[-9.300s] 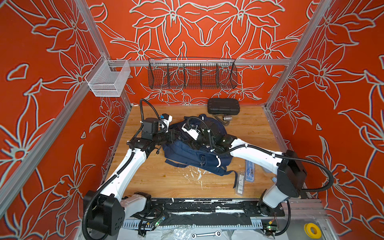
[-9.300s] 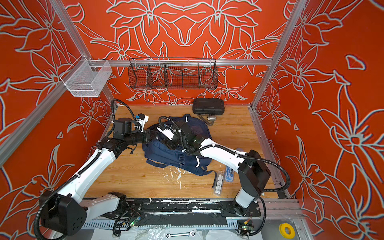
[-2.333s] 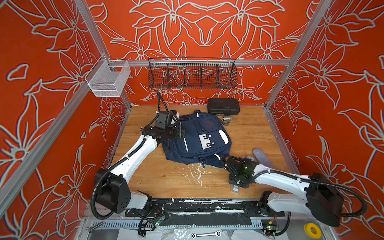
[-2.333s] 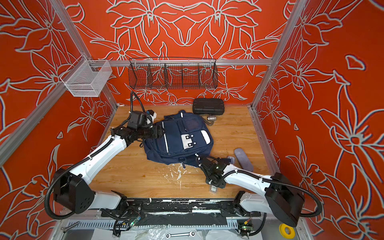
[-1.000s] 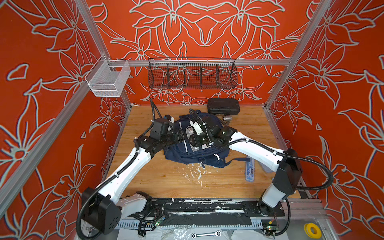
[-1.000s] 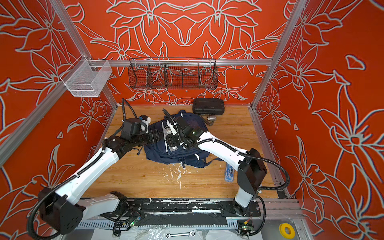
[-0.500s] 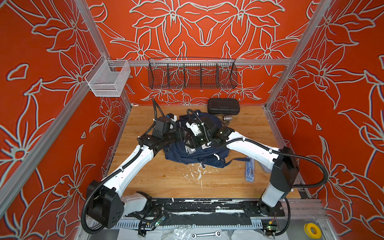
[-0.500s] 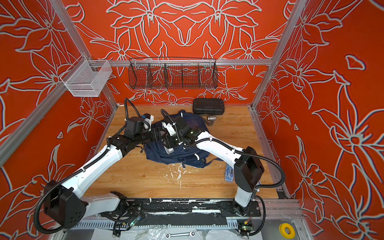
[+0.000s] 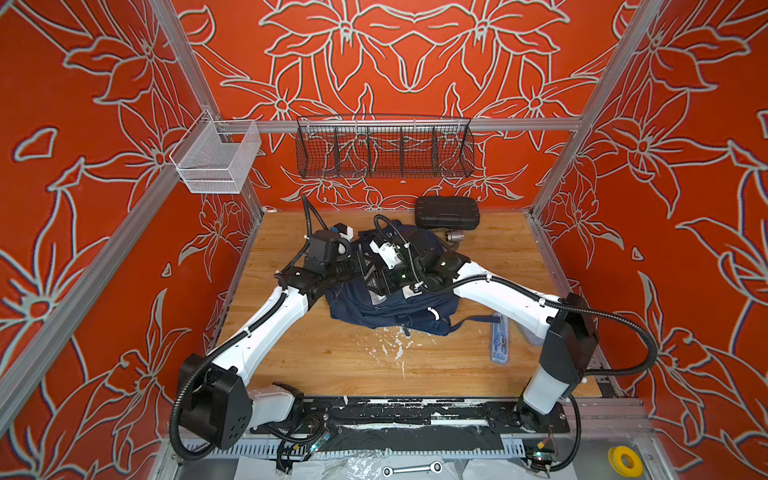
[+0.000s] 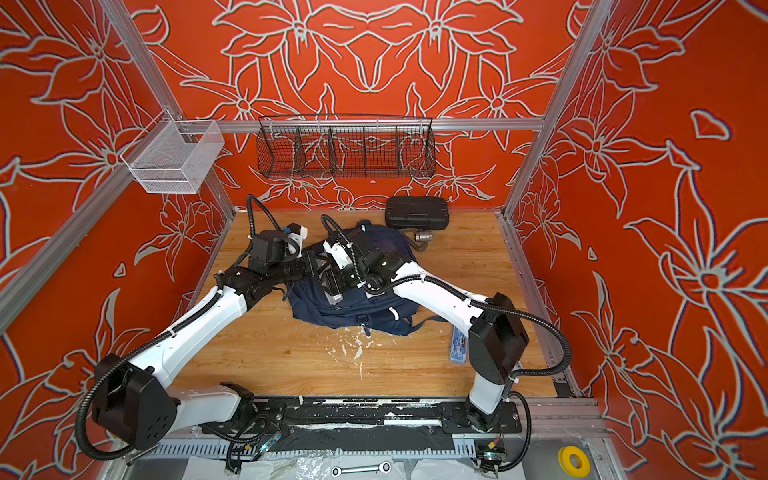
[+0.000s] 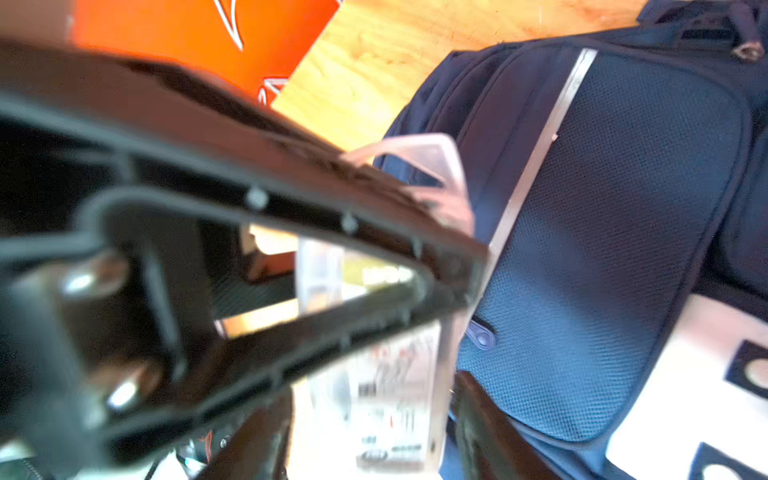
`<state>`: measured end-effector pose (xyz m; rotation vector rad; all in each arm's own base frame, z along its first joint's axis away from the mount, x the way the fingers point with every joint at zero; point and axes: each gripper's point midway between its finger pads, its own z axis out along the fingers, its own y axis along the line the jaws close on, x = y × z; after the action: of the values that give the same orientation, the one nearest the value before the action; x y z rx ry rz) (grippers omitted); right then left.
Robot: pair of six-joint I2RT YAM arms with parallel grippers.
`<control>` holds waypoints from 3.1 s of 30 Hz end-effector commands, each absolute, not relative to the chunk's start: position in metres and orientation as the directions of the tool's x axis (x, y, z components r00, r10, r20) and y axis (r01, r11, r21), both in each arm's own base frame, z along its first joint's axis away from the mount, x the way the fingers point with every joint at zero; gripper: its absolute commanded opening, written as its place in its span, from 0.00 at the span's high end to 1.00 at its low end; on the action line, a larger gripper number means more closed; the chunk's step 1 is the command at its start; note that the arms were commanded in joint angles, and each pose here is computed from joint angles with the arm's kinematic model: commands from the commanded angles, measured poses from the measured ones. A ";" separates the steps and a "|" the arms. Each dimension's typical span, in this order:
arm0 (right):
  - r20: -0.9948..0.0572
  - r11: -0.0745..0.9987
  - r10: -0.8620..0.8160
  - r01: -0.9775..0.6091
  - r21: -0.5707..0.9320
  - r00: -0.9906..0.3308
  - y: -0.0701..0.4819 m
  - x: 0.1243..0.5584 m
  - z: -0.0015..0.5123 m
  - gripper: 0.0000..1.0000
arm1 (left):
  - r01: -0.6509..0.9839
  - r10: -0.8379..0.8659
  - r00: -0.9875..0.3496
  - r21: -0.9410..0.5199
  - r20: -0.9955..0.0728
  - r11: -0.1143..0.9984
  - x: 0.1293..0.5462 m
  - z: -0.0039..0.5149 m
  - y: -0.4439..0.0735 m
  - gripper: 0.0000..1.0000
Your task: Pack the student bag
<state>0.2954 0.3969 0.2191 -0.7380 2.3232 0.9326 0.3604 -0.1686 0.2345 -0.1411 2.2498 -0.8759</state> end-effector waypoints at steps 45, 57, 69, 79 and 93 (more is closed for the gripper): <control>-0.548 0.871 -0.275 -0.446 0.206 -0.790 0.435 0.384 0.158 1.00 | -0.150 -0.533 -0.631 -0.585 -0.564 0.797 0.350 0.243 -0.007 0.99; -0.614 0.665 -0.112 -0.518 0.538 -0.781 0.421 0.375 0.286 1.00 | -0.123 -0.573 -0.617 -0.653 -0.539 0.748 0.368 0.237 -0.013 0.99; -0.564 0.552 -0.043 -0.490 0.675 -0.825 0.439 0.369 0.312 1.00 | -0.021 -0.593 -0.637 -0.758 -0.493 0.652 0.430 0.201 -0.075 0.99; -0.535 0.581 0.068 -0.402 0.708 -0.842 0.441 0.389 0.295 1.00 | -0.039 -0.597 -0.680 -0.791 -0.426 0.610 0.443 0.152 -0.118 0.48; -0.551 0.686 -0.001 -0.401 0.607 -0.834 0.432 0.402 0.252 0.99 | -0.222 -0.542 -0.593 -0.526 -0.596 0.821 0.377 0.199 -0.042 0.03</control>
<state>0.3818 0.4359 0.2672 -0.3204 2.3877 1.1239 0.3979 -0.0613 0.1956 -0.5305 2.1986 -0.6122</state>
